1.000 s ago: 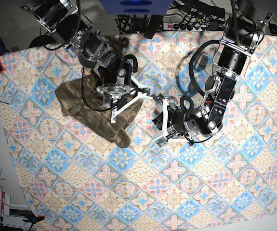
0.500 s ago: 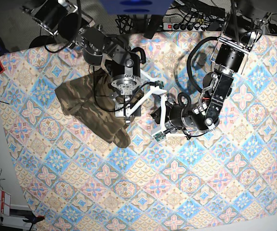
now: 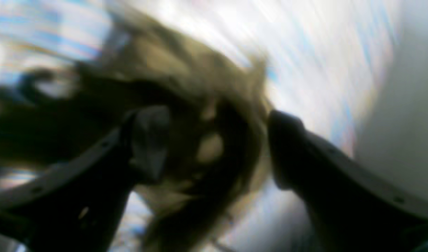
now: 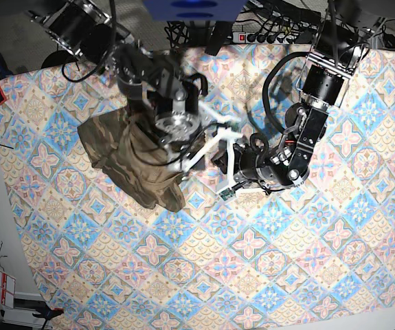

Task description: Fold the T-shirt properly

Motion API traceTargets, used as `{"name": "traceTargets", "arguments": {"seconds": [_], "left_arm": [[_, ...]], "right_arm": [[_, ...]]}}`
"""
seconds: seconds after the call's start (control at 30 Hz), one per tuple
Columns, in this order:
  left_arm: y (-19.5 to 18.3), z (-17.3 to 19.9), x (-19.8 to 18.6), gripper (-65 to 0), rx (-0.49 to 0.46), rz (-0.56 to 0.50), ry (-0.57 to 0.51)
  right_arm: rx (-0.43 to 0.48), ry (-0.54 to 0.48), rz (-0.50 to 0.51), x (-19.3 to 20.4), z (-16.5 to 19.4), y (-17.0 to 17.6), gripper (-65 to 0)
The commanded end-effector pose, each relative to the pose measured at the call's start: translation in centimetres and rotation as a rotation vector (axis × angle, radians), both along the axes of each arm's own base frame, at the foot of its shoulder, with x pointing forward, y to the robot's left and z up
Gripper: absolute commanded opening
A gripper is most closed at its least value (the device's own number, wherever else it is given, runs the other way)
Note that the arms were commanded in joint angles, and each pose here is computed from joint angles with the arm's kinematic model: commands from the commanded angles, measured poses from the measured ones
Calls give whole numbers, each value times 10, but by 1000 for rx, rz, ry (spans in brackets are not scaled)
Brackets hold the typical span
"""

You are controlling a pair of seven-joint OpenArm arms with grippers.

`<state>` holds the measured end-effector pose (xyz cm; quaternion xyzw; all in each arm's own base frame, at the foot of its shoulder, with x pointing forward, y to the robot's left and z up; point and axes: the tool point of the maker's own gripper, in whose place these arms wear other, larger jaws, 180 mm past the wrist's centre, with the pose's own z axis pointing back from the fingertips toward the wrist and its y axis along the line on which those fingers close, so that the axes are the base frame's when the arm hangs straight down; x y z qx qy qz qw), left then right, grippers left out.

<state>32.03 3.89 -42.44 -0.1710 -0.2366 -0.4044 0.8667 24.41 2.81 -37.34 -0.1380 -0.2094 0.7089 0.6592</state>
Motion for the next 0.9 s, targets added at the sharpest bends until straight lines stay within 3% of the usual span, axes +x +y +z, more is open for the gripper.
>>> {"name": "traceTargets", "arguments": {"seconds": [0.0,0.3,0.57,0.73,0.87], "left_arm": [[-7,18,18,-522,-34,0,-52],[-9,11,18,-522,-35,10,-26],[-9,11,18,-522,-37,9,-26],[-10,10,17,-522,-36,7,-22],[-10,9,16,-522,-35,5,-20]], "right_arm": [[3,-52,10,8,13,5,-231],[72,-80,9,12,30,34,-266],[230,-137,-126,53,77,51,-266],[268,-183,-294,93,95,12,-267],[220,-251,-482,123,103,-59,-300]]}}
